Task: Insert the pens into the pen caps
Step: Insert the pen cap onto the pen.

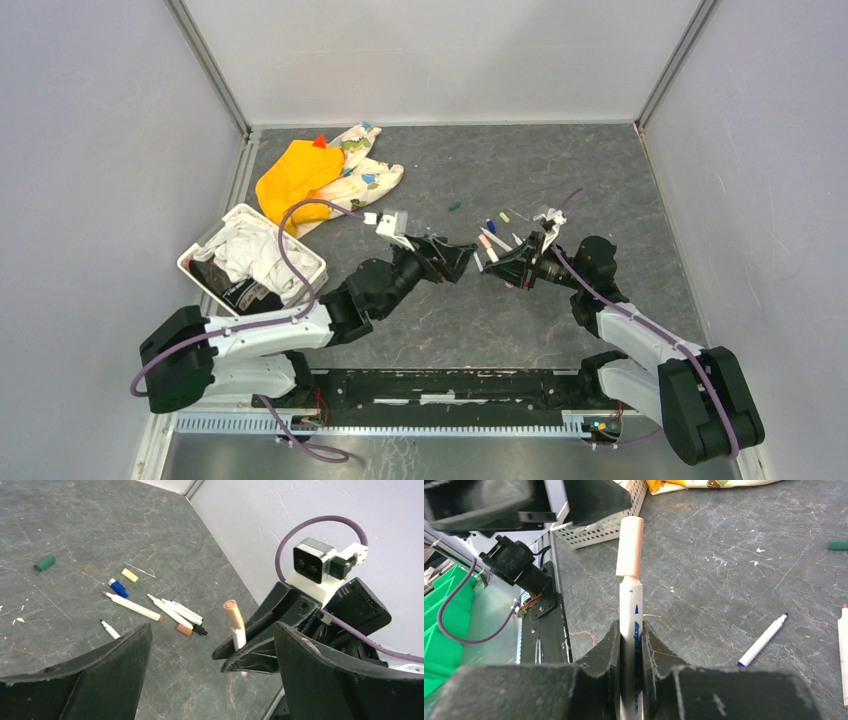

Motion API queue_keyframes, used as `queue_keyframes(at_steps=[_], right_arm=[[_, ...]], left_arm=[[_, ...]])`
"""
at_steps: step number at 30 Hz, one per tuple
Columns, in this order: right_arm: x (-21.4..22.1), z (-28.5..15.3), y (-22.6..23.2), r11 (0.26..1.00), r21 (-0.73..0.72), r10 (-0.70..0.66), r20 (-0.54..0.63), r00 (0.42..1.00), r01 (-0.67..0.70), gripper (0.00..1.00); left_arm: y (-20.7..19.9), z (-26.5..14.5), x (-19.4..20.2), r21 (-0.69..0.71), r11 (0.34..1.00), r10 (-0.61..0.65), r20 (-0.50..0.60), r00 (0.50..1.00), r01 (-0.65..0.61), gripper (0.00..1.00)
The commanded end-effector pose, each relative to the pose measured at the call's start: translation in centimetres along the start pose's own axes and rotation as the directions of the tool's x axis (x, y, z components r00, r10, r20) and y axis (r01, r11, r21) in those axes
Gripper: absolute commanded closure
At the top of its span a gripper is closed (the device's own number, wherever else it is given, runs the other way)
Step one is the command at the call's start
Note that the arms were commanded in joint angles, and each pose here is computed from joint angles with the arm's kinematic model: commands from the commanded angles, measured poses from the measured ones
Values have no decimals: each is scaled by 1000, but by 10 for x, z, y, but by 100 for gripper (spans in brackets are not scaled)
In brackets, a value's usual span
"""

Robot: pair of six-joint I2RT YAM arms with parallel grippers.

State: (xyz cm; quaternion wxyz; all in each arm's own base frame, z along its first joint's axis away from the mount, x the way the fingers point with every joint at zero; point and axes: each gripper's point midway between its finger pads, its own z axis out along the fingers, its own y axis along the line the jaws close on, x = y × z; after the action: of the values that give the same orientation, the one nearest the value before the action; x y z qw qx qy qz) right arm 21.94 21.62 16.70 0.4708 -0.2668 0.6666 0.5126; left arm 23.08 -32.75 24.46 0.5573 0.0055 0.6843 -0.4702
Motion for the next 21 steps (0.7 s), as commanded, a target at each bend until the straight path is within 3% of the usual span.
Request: queue_keyframes(at_steps=[1, 7, 21], right_arm=[[-20, 1, 10, 994, -54, -88, 34, 996, 90, 100], [-20, 1, 10, 995, -58, -76, 33, 997, 77, 100], [-18, 2, 9, 996, -56, -62, 29, 998, 63, 100]], left_arm=[[-41, -3, -9, 294, 950, -99, -32, 995, 104, 4], [-46, 14, -2, 329, 933, -145, -33, 989, 147, 4], [-30, 51, 10, 250, 936, -259, 3, 966, 250, 34]])
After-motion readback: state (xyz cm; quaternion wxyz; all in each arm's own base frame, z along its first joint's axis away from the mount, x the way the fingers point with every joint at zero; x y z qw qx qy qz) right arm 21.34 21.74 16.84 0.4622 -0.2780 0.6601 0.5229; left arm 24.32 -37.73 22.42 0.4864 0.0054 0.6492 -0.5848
